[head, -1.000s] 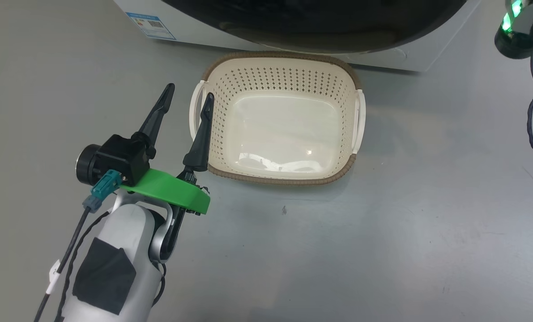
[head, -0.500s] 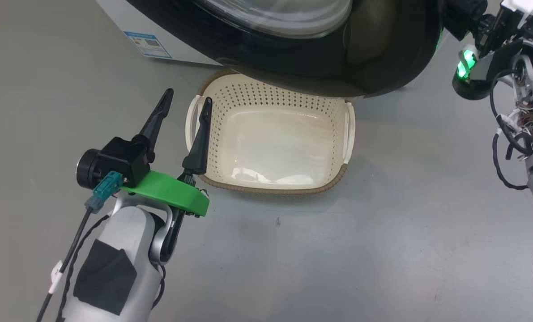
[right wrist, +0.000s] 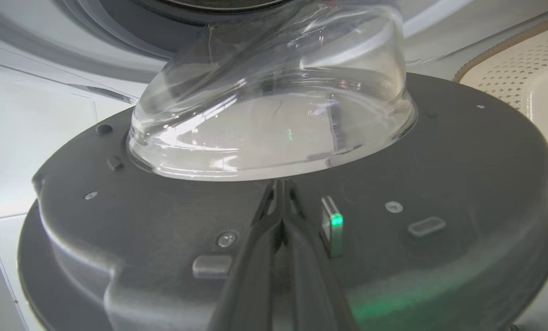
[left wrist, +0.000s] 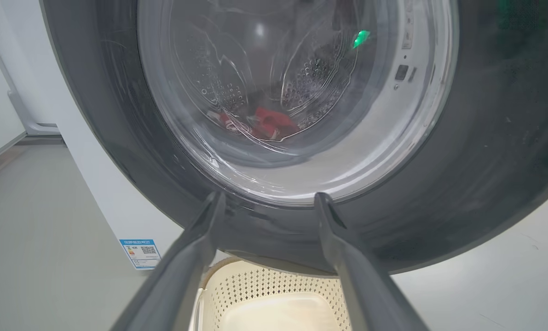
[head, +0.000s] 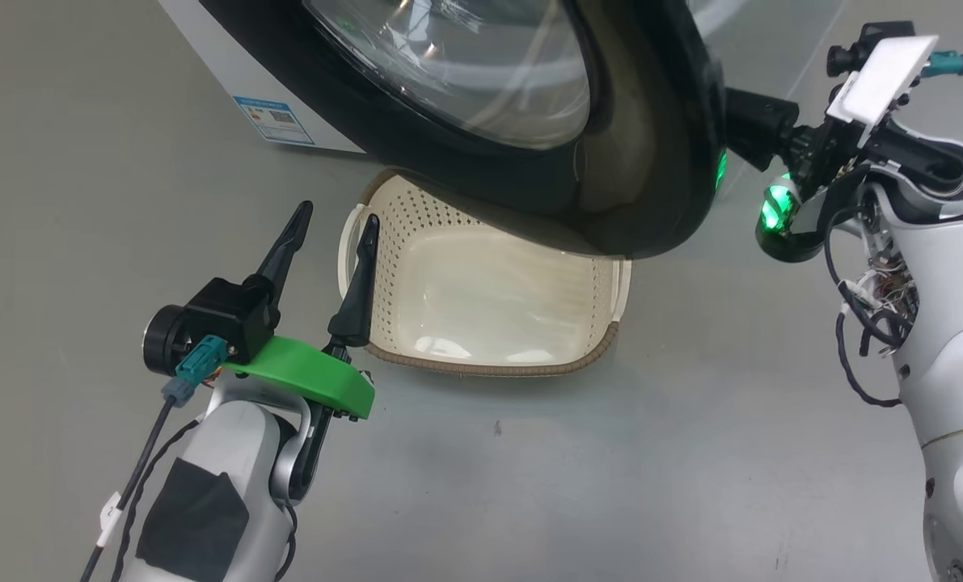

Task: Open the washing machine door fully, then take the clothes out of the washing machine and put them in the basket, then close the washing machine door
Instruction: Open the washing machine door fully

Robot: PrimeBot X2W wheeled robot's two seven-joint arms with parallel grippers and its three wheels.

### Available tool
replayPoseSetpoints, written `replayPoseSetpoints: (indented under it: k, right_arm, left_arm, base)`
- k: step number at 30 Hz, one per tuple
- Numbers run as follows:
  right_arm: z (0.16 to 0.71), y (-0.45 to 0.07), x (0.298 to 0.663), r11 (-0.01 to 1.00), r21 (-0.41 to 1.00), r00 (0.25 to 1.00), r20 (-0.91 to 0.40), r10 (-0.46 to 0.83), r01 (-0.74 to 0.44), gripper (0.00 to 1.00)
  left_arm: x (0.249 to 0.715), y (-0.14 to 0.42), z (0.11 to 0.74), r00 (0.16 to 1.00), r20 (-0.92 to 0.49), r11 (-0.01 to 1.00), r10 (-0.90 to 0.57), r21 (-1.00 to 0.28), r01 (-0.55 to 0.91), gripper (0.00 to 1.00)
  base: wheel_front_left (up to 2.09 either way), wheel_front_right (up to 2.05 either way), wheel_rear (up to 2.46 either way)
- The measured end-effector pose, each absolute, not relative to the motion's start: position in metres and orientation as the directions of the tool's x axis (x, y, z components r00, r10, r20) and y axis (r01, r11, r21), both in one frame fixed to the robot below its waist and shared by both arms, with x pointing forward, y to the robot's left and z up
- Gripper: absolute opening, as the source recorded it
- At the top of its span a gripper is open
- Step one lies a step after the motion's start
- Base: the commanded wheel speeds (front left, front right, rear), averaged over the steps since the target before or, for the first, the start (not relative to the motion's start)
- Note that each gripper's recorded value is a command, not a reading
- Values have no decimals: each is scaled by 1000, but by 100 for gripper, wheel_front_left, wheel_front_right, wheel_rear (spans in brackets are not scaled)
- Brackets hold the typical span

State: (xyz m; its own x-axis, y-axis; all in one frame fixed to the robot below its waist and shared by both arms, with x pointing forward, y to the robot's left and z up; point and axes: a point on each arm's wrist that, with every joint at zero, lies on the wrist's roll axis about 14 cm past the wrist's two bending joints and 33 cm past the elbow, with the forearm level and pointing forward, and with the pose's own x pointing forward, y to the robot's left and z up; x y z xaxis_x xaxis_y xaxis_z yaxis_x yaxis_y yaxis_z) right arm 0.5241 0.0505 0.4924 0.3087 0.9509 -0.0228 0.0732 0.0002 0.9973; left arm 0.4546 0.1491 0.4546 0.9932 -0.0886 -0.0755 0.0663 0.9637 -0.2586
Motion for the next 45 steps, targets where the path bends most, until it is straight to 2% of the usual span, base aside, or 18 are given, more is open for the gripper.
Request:
replayPoseSetpoints:
  k: [5,25,45]
  right_arm:
    - [496,62,501,-10,997,246,-8,969,74,0]
    - [506,89,412,-27,996,73,21,997,88,0]
    - [516,131,350,-40,997,-102,47,994,70,0]
  left_arm:
    - [449,152,459,995,-70,965,-75,-258,55,100]
    - [411,174,468,997,-77,967,-2,-254,-18,100]
    - [368,208,468,990,-92,964,106,-237,-125,100]
  base:
    - [0,0,0]
    - [0,0,0]
    - [0,0,0]
